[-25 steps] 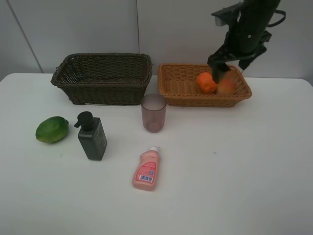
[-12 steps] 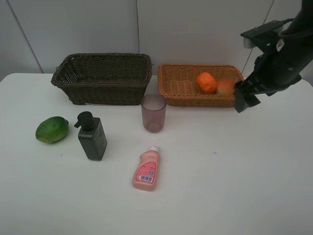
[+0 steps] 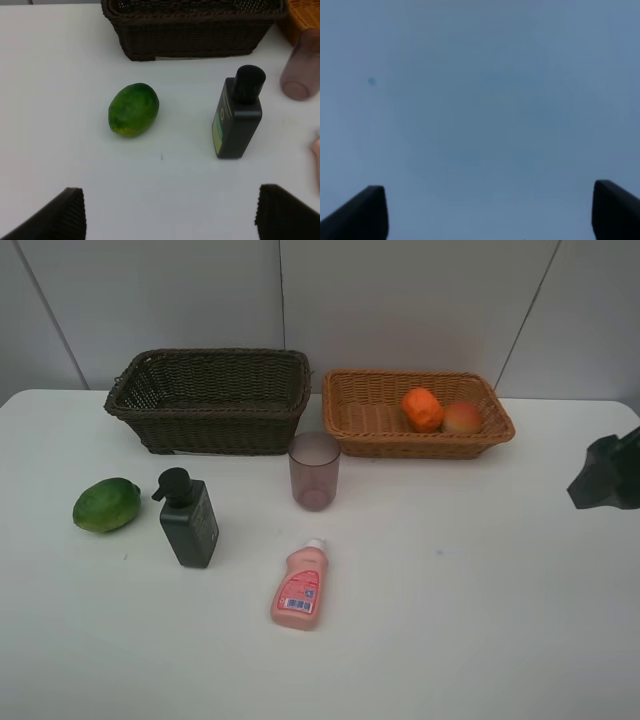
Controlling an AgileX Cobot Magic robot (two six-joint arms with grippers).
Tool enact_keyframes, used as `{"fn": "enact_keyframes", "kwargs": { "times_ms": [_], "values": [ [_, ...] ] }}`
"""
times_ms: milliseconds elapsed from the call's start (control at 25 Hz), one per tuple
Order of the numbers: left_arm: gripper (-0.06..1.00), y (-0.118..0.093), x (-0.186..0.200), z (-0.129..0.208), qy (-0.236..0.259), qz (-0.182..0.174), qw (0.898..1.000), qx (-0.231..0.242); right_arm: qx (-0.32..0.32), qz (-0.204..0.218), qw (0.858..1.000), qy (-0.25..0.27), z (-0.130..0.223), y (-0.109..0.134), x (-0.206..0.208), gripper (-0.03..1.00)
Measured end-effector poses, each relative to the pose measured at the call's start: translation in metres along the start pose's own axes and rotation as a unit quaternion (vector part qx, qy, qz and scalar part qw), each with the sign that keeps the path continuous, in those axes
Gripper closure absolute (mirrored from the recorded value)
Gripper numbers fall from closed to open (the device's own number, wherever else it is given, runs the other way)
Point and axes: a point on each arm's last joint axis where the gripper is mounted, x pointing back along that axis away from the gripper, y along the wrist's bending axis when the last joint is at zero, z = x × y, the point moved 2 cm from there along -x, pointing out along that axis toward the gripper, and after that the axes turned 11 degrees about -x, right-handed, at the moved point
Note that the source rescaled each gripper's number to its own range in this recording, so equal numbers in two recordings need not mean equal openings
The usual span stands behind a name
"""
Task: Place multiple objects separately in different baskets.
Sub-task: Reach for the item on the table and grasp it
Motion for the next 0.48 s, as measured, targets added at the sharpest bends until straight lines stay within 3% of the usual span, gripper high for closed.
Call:
{"fn": "enact_keyframes", "kwargs": {
  "times_ms": [320,480],
  "values": [
    [0.05,0.0,0.0,0.0,0.0,0.0,1.0,0.0,-0.051,-0.023,0.994,-0.088,0.048,-0.015,0.056,0.3],
    [0.05,0.0,0.0,0.0,0.0,0.0,1.0,0.0,-0.059,-0.028,0.993,-0.1,0.068,-0.018,0.071,0.3]
  ]
}}
